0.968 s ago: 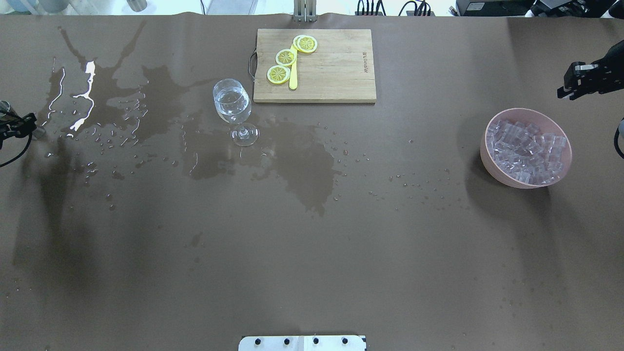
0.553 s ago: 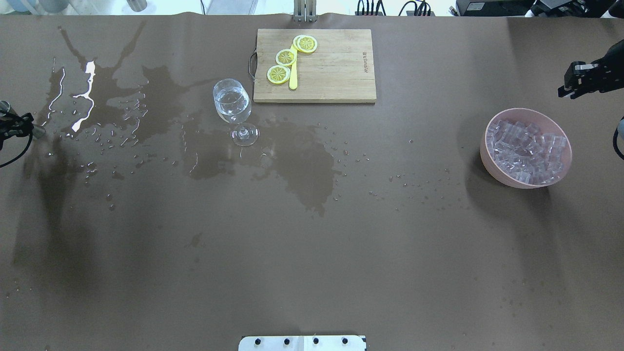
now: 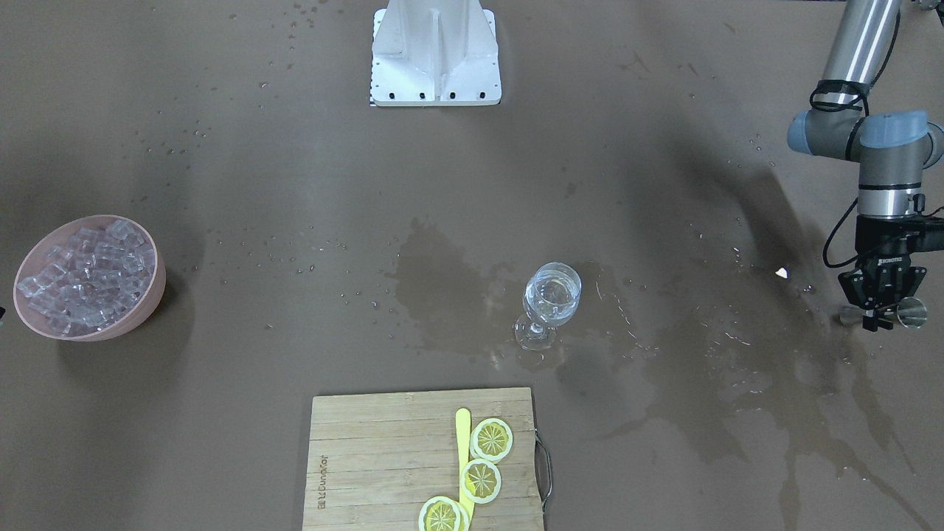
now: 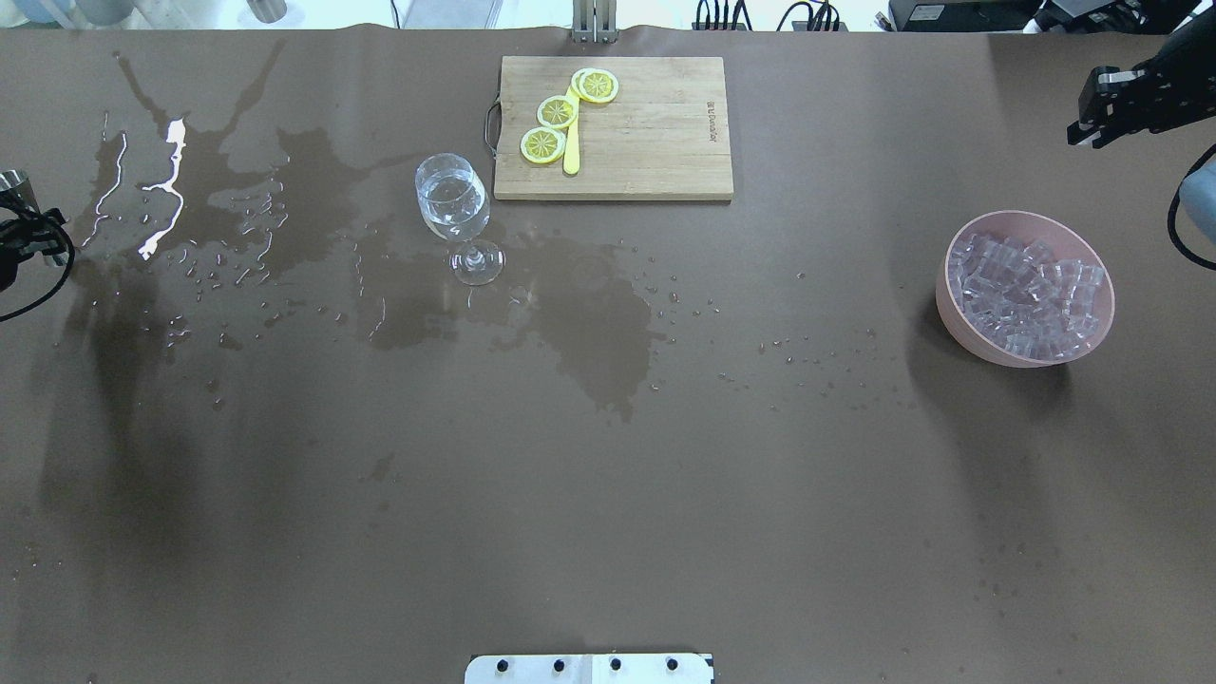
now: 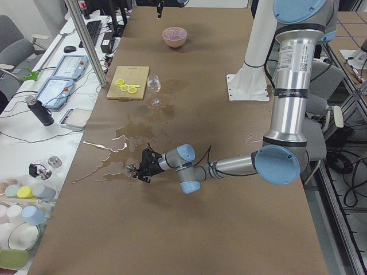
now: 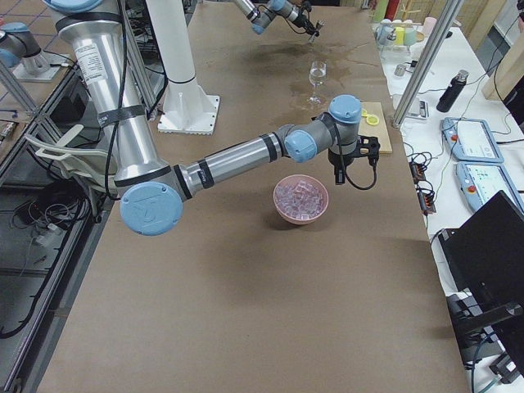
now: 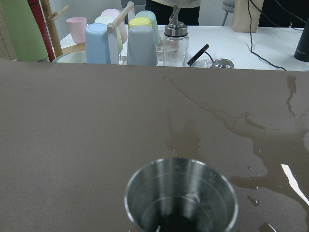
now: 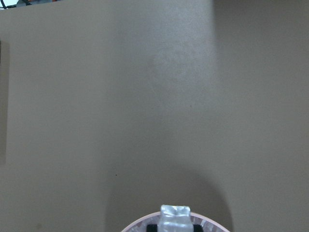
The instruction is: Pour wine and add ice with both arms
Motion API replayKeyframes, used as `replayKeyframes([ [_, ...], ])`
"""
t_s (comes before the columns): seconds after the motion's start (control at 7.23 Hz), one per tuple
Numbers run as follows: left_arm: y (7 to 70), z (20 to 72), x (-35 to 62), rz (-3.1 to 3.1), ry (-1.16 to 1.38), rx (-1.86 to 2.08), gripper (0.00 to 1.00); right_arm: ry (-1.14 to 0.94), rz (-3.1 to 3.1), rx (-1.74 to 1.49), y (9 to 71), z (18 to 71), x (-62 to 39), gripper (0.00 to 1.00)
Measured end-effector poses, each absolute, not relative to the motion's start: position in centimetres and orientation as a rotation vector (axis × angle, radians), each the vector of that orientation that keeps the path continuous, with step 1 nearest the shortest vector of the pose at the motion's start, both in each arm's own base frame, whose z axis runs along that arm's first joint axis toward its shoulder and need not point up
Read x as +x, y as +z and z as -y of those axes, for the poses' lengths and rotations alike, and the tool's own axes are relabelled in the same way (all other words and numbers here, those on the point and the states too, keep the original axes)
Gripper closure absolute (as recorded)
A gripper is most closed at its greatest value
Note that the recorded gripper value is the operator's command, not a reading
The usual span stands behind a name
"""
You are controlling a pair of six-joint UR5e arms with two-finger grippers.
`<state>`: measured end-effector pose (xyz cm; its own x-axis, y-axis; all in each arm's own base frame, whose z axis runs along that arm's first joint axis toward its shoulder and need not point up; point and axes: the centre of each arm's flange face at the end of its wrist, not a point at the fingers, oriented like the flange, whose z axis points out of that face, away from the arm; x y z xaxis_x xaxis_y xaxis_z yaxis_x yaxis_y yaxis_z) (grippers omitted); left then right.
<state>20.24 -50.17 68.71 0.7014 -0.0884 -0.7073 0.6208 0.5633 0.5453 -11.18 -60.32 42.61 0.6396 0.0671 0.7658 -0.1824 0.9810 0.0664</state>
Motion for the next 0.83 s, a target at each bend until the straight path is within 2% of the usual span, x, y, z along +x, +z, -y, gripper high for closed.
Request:
replayKeyframes([
  [0.28,67.0,50.9,20.7,-0.676,-0.408,0.924,0.76,0.137,0.87,0.157,41.2,60.7,-11.0,1.0],
  [0.83,61.4,52.2,20.0,-0.683,-0.423,1.045,0.79,0.096,0.873,0.197,33.9,60.6,-12.2,1.0],
])
